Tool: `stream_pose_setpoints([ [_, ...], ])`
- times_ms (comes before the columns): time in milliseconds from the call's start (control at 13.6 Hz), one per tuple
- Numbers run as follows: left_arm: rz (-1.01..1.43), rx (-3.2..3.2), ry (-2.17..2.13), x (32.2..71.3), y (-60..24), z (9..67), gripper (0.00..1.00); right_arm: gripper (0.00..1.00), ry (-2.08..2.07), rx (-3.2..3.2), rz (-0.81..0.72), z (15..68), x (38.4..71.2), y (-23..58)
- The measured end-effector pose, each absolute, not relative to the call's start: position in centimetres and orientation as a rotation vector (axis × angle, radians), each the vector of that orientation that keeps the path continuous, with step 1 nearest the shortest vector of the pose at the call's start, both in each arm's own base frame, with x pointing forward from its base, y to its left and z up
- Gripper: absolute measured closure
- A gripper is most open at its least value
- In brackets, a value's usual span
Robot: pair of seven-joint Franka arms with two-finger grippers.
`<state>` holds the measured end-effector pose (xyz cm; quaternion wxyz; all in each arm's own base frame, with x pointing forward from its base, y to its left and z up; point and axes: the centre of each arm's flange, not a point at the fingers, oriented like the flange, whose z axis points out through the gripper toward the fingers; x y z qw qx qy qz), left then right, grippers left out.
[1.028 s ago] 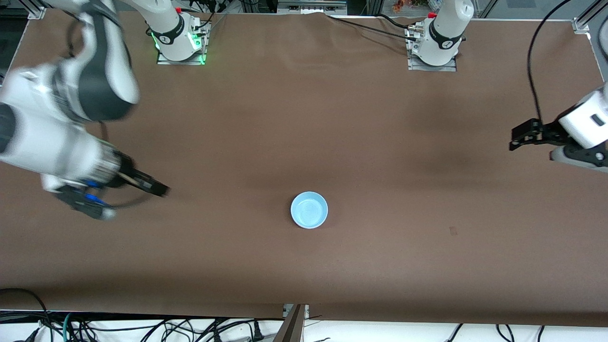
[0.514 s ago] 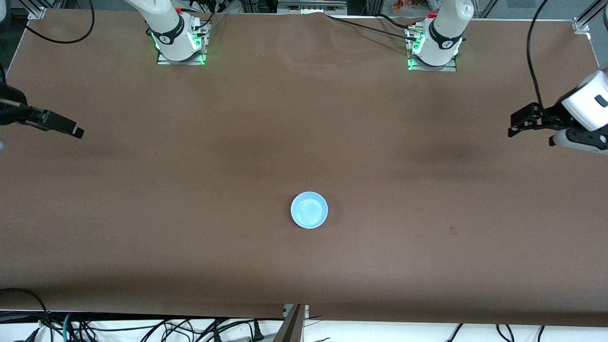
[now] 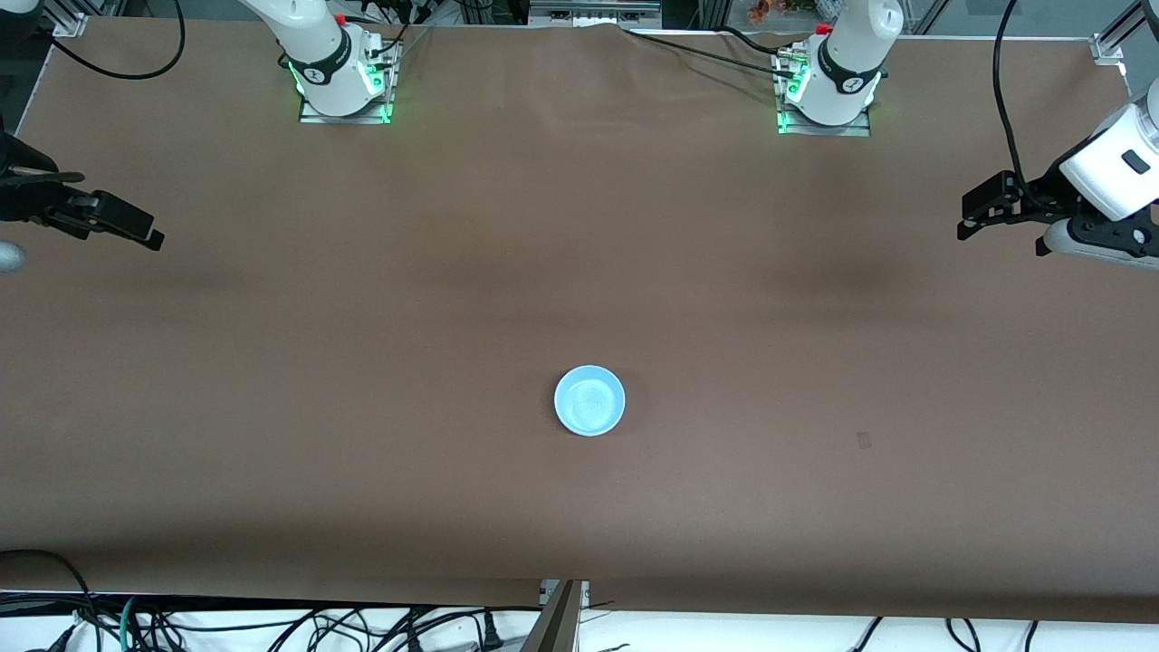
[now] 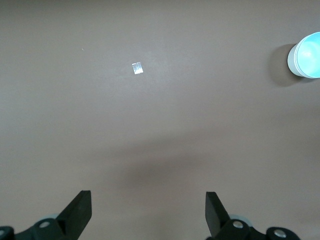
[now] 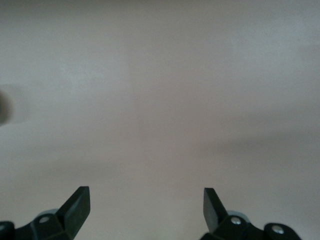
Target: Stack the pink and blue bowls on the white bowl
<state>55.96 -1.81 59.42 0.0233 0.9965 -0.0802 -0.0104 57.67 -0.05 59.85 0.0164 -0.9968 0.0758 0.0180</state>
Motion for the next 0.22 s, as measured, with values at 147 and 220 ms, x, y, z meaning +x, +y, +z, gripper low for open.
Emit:
stream_pose_setpoints([
  [147,-0.036,3.084,-0.252,55.94,-1.94,59.29,0.00,0.00,0.216,-3.104,0.060,59.71,57.73,0.65],
  [220,-0.039,3.084,-0.258,55.93,-2.16,59.22,0.00,0.00,0.212,-3.105,0.060,59.69,57.73,0.77],
])
